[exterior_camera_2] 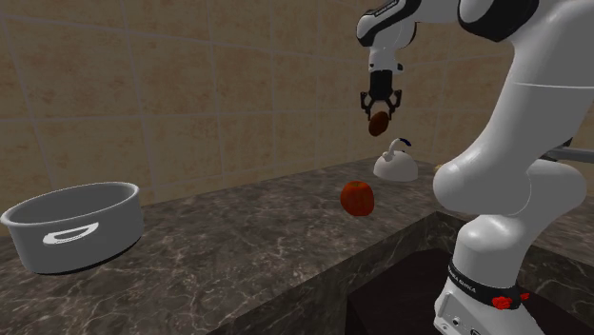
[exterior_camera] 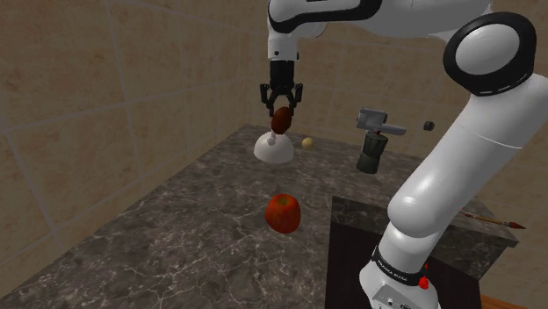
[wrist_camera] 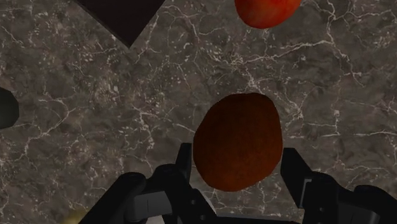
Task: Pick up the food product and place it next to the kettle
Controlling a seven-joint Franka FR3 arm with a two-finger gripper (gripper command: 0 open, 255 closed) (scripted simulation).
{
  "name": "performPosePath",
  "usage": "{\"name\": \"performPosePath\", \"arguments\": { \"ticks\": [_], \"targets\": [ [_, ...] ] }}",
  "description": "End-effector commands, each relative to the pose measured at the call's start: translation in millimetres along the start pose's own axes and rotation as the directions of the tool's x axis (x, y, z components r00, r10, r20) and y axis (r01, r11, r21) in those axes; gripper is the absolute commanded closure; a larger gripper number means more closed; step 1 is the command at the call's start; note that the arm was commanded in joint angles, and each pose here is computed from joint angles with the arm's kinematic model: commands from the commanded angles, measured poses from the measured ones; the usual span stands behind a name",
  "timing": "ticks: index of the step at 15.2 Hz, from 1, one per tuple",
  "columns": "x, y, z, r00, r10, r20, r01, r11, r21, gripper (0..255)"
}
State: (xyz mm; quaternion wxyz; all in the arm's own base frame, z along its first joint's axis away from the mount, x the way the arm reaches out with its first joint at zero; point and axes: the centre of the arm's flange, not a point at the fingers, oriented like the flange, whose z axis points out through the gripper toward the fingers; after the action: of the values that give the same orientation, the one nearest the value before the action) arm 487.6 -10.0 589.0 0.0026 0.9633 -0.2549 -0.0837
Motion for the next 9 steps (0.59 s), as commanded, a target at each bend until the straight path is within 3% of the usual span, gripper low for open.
{"name": "performPosePath", "arguments": {
  "ticks": [1, 9],
  "targets": [
    [8.8, 25.3, 1.0, 1.000, -0.002, 0.000, 0.002, 1.000, 0.000, 255],
    [58.0, 118.7, -2.5, 1.000, -0.002, 0.000, 0.002, 1.000, 0.000, 255]
  ]
}}
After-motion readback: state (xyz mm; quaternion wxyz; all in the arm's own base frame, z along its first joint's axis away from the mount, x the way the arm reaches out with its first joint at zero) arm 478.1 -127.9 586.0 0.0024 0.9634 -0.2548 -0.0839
